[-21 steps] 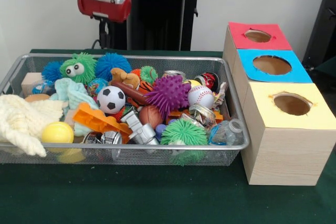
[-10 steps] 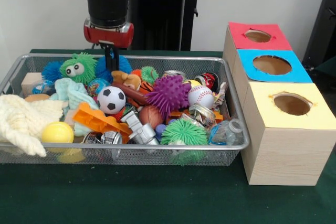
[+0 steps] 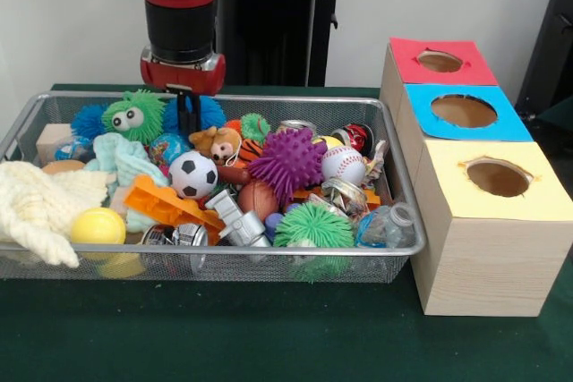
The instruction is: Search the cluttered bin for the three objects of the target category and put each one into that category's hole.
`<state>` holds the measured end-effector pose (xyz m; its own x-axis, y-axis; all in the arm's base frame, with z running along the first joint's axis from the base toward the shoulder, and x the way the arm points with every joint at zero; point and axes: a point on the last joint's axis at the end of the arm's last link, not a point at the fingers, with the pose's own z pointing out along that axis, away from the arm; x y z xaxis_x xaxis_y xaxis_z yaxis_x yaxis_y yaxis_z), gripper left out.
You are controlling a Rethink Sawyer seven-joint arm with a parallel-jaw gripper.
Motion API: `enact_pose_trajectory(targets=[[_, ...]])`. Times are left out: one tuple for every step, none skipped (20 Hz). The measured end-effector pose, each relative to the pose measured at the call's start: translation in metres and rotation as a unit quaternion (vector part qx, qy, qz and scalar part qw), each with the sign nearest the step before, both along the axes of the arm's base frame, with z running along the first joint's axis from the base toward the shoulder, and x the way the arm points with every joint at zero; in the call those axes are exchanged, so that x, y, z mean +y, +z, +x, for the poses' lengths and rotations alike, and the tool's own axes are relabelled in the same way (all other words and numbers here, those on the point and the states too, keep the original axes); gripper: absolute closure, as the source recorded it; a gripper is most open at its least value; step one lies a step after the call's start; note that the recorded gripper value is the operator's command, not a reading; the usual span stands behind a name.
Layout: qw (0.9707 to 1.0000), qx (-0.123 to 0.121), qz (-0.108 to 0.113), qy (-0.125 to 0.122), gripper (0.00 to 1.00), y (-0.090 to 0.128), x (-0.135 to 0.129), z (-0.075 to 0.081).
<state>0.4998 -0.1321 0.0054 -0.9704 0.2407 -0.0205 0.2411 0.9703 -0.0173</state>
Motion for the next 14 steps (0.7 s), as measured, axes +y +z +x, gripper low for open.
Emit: enact_pose_trajectory(targets=[[1.0,0.0,0.0,-0.001,1.0,0.0,-0.001,0.0],[1.0,0.0,0.0,-0.003,1.0,0.0,-0.003,0.0],[1.0,0.0,0.0,-0.003,1.0,0.0,-0.003,0.0],[1.0,0.0,0.0,-0.005,1.0,0.0,-0.005,-0.001],[1.0,-0.001,0.0,-0.007,1.0,0.0,-0.006,-0.001],[1.0,-0.001,0.0,-0.007,1.0,0.0,-0.007,-0.001],[1.0,-0.001,0.0,-0.009,1.0,0.0,-0.009,-0.001],[0.9999,-0.002,0.0,-0.011,1.0,0.001,-0.011,-0.001],[0.9999,-0.002,0.0,-0.012,1.0,0.001,-0.012,-0.001],[0.9999,-0.004,0.0,-0.016,1.0,0.003,-0.015,0.0],[0.9999,-0.004,0.0,-0.016,1.0,0.003,-0.015,0.0],[0.9998,-0.005,0.0,-0.018,1.0,0.004,-0.016,0.001],[0.9998,-0.007,0.0,-0.018,1.0,0.005,-0.016,0.002],[0.9998,-0.008,0.001,-0.019,1.0,0.006,-0.016,0.003]])
